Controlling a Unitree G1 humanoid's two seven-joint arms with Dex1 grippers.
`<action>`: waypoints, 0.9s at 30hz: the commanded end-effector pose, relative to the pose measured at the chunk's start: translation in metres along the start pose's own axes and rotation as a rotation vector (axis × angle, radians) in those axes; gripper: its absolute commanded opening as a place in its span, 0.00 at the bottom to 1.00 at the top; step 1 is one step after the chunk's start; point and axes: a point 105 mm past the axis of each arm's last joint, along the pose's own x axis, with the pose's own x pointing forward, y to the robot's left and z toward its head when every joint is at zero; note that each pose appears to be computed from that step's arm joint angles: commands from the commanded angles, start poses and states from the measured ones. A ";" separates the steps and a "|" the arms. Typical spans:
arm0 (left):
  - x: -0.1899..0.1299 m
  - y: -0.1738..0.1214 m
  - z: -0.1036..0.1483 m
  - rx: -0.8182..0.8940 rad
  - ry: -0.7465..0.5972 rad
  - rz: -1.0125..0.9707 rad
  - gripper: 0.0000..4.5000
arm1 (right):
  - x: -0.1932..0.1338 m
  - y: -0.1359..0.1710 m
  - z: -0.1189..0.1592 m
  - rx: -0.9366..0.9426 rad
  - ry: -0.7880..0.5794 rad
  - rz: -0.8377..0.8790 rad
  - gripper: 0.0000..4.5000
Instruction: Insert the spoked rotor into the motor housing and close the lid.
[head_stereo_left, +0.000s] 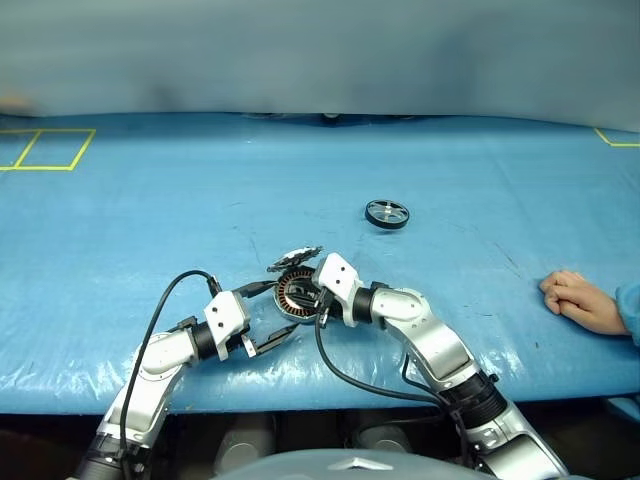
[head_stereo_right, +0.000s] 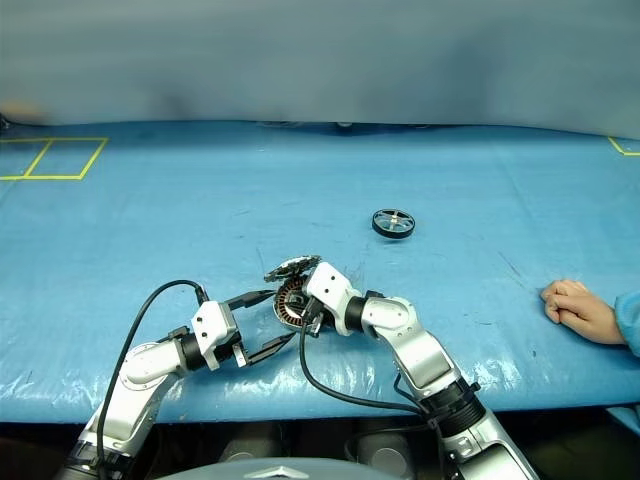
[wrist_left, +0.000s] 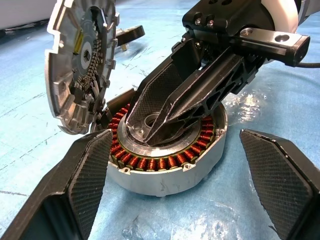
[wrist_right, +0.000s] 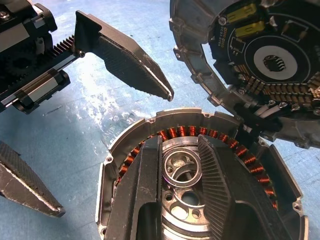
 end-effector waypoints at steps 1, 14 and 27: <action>-0.001 0.006 0.010 0.012 -0.034 0.020 0.96 | 0.001 0.000 0.010 -0.036 -0.026 0.001 0.22; -0.003 0.021 0.024 -0.004 -0.093 0.055 0.96 | 0.001 -0.004 0.009 -0.072 -0.016 -0.027 0.22; -0.003 0.010 0.034 0.003 -0.123 0.013 0.96 | -0.001 -0.003 0.007 -0.086 -0.007 -0.021 0.22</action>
